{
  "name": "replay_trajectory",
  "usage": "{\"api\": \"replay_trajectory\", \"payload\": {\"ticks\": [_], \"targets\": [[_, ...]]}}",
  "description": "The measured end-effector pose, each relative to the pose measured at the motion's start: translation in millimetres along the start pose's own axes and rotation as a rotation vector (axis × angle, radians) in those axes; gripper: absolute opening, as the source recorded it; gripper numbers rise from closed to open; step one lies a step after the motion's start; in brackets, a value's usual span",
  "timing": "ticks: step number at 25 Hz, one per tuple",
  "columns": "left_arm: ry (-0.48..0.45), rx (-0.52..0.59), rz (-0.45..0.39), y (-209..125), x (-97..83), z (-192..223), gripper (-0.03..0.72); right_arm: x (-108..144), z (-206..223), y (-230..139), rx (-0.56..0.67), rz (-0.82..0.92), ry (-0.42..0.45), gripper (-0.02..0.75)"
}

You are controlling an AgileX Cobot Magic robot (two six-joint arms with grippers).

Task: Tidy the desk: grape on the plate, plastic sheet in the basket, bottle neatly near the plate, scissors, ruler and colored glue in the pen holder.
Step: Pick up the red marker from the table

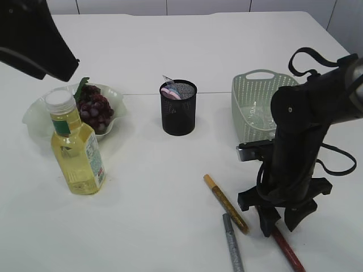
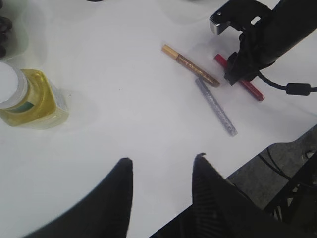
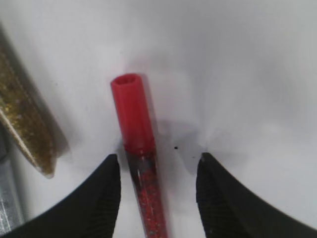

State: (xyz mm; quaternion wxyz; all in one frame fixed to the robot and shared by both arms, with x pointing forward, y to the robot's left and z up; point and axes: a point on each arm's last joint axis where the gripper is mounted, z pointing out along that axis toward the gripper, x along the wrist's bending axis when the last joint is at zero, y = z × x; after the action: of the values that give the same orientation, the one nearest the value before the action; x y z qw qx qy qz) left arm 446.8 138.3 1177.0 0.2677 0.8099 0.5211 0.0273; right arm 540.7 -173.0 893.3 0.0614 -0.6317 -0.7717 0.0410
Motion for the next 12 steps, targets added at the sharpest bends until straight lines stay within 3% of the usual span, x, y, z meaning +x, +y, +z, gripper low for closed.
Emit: {"api": "replay_trajectory", "payload": {"ticks": [8, 12], "targets": [[0.0, 0.0, 0.0, 0.0, 0.0, 0.0, 0.297, -1.0, 0.0, 0.7, -0.008, -0.009, -0.011, 0.361], [0.0, 0.0, 0.0, 0.0, 0.0, 0.0, 0.297, -1.0, 0.0, 1.0, -0.011, -0.01, -0.012, 0.316]]}}
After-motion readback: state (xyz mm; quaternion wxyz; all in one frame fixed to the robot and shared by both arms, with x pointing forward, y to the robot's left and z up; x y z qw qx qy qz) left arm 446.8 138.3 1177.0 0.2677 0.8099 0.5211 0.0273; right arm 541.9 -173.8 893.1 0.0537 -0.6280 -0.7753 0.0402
